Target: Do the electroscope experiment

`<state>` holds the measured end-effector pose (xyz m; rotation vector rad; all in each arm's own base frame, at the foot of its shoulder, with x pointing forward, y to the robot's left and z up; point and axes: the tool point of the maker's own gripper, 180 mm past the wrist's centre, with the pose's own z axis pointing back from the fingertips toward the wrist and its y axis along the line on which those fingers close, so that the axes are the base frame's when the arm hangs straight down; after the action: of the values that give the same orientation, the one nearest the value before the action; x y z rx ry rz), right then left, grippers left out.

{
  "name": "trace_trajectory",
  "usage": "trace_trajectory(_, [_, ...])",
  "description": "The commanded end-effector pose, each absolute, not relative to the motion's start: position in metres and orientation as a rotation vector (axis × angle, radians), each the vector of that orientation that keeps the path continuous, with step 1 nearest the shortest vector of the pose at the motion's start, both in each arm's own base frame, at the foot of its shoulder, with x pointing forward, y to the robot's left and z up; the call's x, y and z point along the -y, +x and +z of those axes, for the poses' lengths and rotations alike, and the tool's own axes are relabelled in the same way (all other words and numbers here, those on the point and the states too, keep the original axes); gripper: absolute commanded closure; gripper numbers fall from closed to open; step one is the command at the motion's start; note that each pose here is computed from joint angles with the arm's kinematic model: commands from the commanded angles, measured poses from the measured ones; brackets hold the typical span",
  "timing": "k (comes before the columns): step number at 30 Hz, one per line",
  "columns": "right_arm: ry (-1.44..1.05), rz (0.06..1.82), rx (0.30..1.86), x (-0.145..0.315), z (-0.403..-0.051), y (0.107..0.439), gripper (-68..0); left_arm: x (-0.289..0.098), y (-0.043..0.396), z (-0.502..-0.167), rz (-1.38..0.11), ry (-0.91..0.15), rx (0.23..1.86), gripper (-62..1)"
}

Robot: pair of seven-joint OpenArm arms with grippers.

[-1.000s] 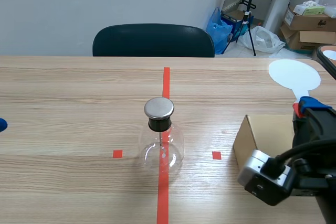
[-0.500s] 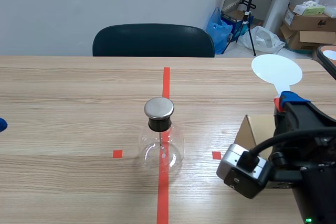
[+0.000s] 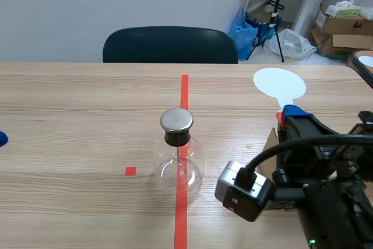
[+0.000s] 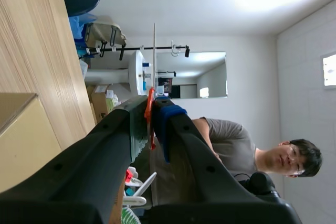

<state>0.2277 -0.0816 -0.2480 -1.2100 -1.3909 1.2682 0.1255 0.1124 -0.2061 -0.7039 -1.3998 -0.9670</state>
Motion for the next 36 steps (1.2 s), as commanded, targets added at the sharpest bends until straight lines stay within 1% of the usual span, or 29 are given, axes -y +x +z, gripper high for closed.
trace_trajectory(1, [-1.245, 1.233, 1.434, 0.081, -0.232, 0.234, -1.1, -0.113, 0.127, -0.199, -0.954, -0.709, 1.429, -62.3])
trace_trajectory(11, [-1.214, 1.235, 1.415, 0.073, -0.244, 0.239, -1.1, -0.113, 0.128, -0.202, -0.959, -0.700, 1.414, -62.3])
trace_trajectory(12, [-1.212, 1.238, 1.416, 0.072, -0.245, 0.239, -1.1, -0.113, 0.128, -0.205, -0.963, -0.690, 1.400, -59.4])
trace_trajectory(13, [-1.210, 1.240, 1.415, 0.071, -0.246, 0.240, -1.1, -0.113, 0.129, -0.209, -0.968, -0.680, 1.384, -50.6])
trace_trajectory(15, [-1.207, 1.243, 1.418, 0.070, -0.247, 0.240, -1.1, -0.114, 0.131, -0.216, -0.977, -0.656, 1.356, -30.8])
trace_trajectory(18, [-1.199, 1.248, 1.420, 0.068, -0.249, 0.240, -1.1, -0.114, 0.139, -0.228, -0.988, -0.629, 1.326, -7.1])
trace_trajectory(19, [-1.198, 1.249, 1.420, 0.068, -0.249, 0.240, -1.1, -0.113, 0.143, -0.232, -0.991, -0.623, 1.322, -1.3])
trace_trajectory(22, [-1.189, 1.255, 1.423, 0.065, -0.251, 0.240, -1.1, -0.108, 0.157, -0.246, -1.018, -0.618, 1.319, -1.7])
trace_trajectory(25, [-1.172, 1.270, 1.423, 0.060, -0.257, 0.240, -1.1, -0.098, 0.166, -0.267, -1.049, -0.652, 1.299, -1.7])
trace_trajectory(29, [-1.164, 1.279, 1.426, 0.057, -0.261, 0.241, -1.1, -0.082, 0.182, -0.287, -1.037, -0.716, 1.292, -1.7])
trace_trajectory(36, [-1.141, 1.307, 1.445, 0.050, -0.263, 0.239, -1.1, -0.066, 0.218, -0.317, -0.992, -0.731, 1.272, -1.7])
